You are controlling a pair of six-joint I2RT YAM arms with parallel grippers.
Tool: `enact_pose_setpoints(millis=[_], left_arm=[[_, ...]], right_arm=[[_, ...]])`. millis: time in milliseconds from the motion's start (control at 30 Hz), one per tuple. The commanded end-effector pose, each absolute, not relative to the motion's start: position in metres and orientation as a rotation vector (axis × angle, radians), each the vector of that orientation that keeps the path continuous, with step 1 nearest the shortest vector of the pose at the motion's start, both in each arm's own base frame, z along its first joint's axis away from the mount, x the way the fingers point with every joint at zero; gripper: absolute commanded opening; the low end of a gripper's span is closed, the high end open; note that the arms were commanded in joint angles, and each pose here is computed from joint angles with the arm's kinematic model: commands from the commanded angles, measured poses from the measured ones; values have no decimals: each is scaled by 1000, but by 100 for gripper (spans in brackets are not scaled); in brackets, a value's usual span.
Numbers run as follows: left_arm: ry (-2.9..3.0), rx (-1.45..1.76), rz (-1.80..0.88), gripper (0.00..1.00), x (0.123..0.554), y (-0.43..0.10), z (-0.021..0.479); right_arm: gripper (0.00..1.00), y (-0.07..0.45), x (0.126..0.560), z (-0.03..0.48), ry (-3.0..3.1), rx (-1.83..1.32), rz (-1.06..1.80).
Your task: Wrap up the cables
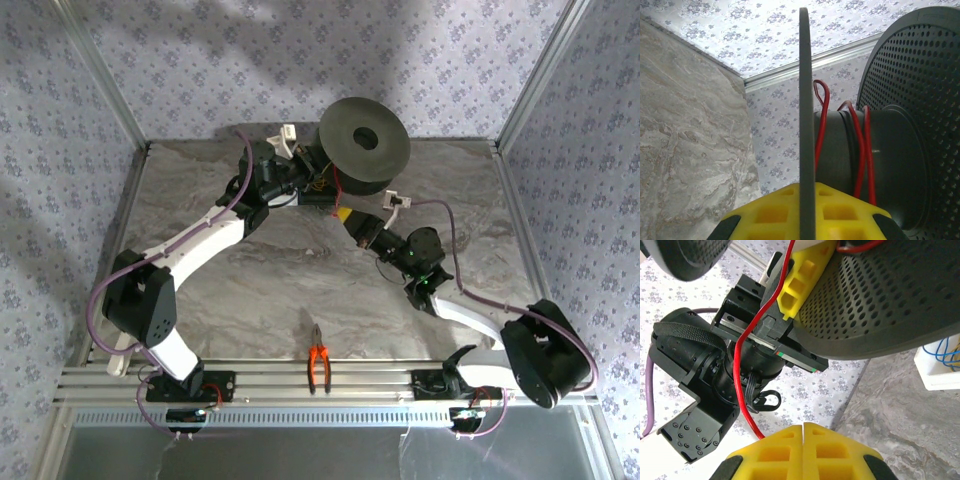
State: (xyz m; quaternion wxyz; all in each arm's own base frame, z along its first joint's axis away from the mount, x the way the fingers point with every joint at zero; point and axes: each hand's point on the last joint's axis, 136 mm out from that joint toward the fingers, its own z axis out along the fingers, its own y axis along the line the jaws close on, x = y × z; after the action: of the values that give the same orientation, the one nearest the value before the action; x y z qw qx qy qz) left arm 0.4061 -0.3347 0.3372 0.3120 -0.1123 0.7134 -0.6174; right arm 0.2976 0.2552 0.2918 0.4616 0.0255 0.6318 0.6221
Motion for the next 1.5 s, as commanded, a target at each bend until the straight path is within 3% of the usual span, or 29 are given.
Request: enact_pose_setpoints(millis=[0, 500, 1000, 1467], left_arm=[[1738, -202, -1666, 0, 400, -322, 382], [1953, 199, -1280, 0, 351, -281, 386], [2095, 681, -1066, 0, 281, -268, 347], [2284, 1009, -645, 0, 251, -276, 270]], right_arm=[[0, 237, 292, 291, 1544, 60, 1487], [0, 121, 318, 232, 1858, 293, 1163], [0, 109, 375, 217, 2054, 237, 974], [0, 124, 411, 260, 2024, 114, 833]])
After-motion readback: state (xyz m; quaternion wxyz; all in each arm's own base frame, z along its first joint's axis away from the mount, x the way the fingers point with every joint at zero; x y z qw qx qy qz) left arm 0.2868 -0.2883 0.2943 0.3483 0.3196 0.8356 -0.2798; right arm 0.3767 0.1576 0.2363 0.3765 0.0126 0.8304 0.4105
